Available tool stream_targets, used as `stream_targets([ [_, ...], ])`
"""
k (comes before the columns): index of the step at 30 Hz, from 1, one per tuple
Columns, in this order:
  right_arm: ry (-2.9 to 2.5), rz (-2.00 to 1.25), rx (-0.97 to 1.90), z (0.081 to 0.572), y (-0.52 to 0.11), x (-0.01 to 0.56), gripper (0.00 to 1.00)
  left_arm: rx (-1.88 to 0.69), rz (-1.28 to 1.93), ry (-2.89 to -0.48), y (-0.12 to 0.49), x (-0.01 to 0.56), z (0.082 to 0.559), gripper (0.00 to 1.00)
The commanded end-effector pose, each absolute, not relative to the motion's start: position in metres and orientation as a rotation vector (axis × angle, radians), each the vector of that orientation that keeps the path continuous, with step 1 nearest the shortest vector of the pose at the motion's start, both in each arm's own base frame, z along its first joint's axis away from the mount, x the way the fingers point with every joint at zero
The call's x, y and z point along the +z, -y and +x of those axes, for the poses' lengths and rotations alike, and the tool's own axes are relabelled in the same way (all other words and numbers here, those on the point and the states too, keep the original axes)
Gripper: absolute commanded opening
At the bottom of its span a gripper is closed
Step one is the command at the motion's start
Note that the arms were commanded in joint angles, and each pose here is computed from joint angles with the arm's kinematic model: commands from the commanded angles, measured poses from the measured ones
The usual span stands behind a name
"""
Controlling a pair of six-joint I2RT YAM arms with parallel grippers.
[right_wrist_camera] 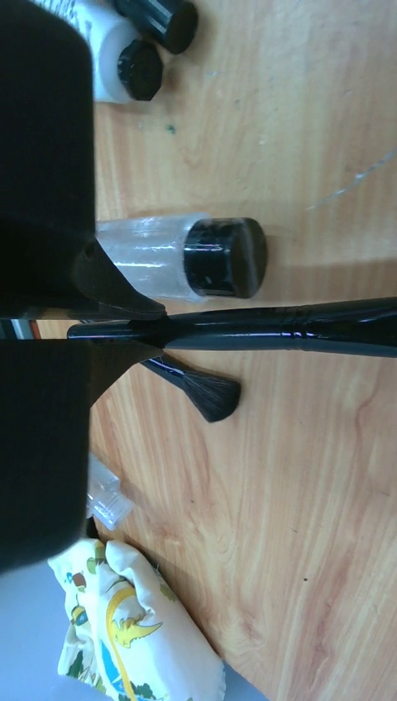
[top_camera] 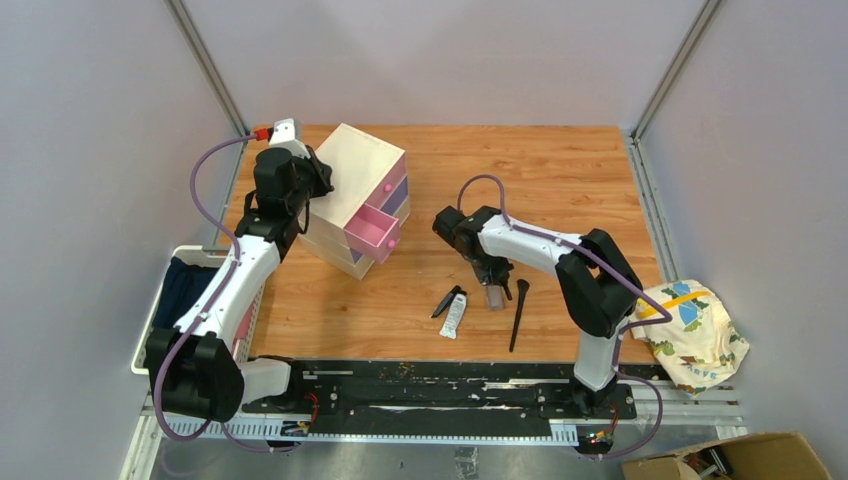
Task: Organize the makeup
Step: Place the makeup brush at the center of the board, then pick up the makeup from the center of the board.
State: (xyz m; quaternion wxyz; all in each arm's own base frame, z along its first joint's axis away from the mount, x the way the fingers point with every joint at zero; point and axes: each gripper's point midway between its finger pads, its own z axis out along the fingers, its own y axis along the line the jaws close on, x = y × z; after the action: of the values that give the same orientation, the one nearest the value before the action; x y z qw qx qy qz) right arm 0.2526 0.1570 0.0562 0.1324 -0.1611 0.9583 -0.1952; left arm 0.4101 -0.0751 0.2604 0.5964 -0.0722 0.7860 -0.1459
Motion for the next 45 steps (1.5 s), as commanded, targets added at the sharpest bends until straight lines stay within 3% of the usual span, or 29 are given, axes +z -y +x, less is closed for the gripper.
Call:
stream_targets([
  [1,-2.761,-0.346,-0.547,0.276,-0.154,0.061,0.0,-0.333,-0.155,-1.878,0.078,0.246,0.405,0.0],
  [6,-2.8,-0.309,-0.523,0.283,-0.149,0.052,0.0,-0.332,-0.155,-1.881,0.078,0.243,0.406,0.0],
  [11,-2.801,-0.3,-0.475,0.28,-0.152,0.052,0.37,-0.331,-0.155,-1.887,0.078,0.241,0.407,0.0],
  [14,-2.769,-0.281,-0.451,0.282,-0.152,0.062,0.51,-0.331,-0.155,-1.887,0.079,0.241,0.408,0.0],
  [18,-2.694,-0.299,-0.411,0.281,-0.158,0.088,0.52,-0.332,-0.155,-1.886,0.079,0.241,0.407,0.0],
  [23,-2.59,-0.405,-0.277,0.26,-0.189,0.125,0.42,-0.333,-0.156,-1.882,0.079,0.242,0.407,0.0],
  [26,-2.608,-0.502,-0.161,0.237,-0.215,0.122,0.36,-0.334,-0.158,-1.882,0.079,0.243,0.407,0.0],
  [32,-2.657,-0.617,-0.027,0.203,-0.252,0.088,0.32,-0.336,-0.16,-1.881,0.078,0.244,0.405,0.0],
  [39,-2.672,-0.702,0.117,0.197,-0.289,0.063,0.32,-0.33,-0.153,-1.882,0.078,0.245,0.404,0.0],
  [45,-2.675,-0.759,0.176,0.195,-0.307,0.056,0.42,-0.33,-0.154,-1.885,0.078,0.243,0.404,0.0],
])
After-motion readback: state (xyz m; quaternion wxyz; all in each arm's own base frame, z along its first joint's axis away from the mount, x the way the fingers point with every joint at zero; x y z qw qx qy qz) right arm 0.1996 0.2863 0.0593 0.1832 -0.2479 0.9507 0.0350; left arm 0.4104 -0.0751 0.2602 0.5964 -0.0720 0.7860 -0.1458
